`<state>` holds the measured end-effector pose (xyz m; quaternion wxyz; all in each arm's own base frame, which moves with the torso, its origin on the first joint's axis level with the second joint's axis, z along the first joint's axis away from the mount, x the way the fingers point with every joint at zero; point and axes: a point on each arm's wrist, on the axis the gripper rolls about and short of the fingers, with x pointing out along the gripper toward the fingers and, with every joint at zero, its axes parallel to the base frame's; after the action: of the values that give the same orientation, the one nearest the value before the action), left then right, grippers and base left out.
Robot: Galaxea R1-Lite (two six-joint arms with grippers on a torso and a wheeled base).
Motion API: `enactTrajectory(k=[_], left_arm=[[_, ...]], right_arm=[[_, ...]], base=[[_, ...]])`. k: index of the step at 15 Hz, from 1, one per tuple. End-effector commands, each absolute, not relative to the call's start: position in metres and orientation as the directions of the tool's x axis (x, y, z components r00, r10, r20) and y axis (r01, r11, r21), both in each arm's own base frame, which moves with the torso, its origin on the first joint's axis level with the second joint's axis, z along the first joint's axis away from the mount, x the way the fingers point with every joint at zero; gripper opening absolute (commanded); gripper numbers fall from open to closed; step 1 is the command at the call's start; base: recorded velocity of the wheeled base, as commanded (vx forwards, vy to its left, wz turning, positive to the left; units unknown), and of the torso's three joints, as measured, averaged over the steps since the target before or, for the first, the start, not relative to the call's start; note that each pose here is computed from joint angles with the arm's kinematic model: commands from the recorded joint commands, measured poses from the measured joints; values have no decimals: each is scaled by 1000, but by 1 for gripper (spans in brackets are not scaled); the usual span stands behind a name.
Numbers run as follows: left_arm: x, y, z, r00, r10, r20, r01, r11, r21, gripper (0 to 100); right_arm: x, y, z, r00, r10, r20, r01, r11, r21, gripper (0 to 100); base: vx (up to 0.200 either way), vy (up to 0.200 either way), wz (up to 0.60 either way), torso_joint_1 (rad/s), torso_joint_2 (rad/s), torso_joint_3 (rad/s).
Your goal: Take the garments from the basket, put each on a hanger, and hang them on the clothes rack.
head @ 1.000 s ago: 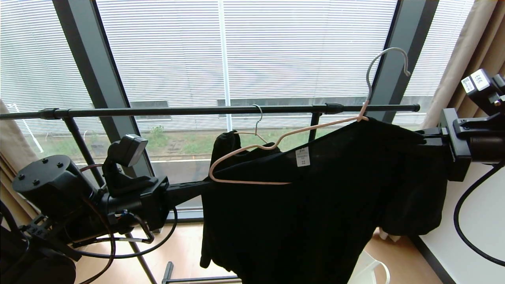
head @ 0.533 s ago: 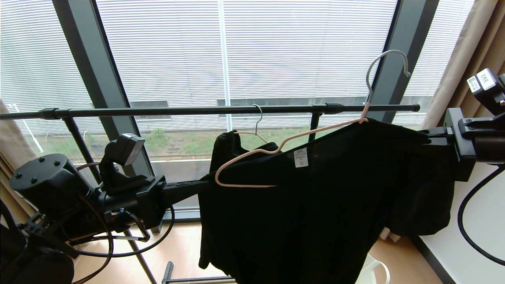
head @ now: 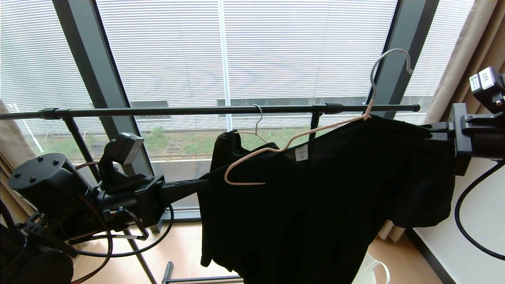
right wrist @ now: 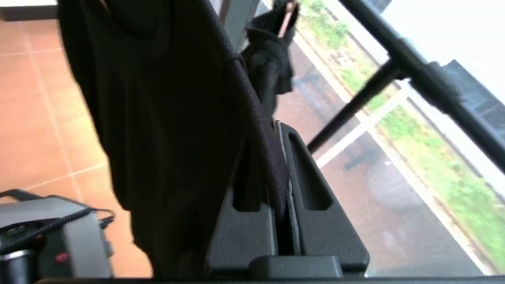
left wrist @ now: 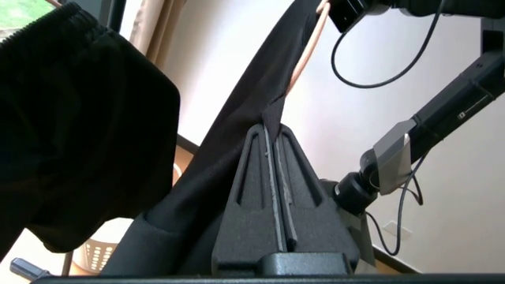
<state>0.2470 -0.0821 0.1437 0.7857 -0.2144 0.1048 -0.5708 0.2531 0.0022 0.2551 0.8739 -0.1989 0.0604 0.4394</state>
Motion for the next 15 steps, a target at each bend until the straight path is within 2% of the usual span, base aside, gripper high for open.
enactTrajectory(k=[1, 6, 12, 15], left_arm=[[247, -82, 144, 327, -942, 80, 852, 257, -456, 0], [247, -82, 144, 315, -946, 79, 855, 247, -455, 0], [246, -82, 144, 312, -947, 80, 856, 244, -455, 0], [248, -84, 149, 306, -948, 93, 867, 237, -439, 0]], right_arm=[[253, 0, 252, 620, 733, -280, -782, 547, -300, 0], [258, -2, 246, 690, 684, -238, -713, 585, -387, 0], [256, 1, 238, 679, 690, -251, -720, 557, -414, 0], [257, 23, 231, 663, 690, -290, -737, 537, -409, 0]], base=[[0, 0, 0, 0, 0, 0], [0, 0, 0, 0, 0, 0], [0, 0, 0, 0, 0, 0], [0, 0, 0, 0, 0, 0]])
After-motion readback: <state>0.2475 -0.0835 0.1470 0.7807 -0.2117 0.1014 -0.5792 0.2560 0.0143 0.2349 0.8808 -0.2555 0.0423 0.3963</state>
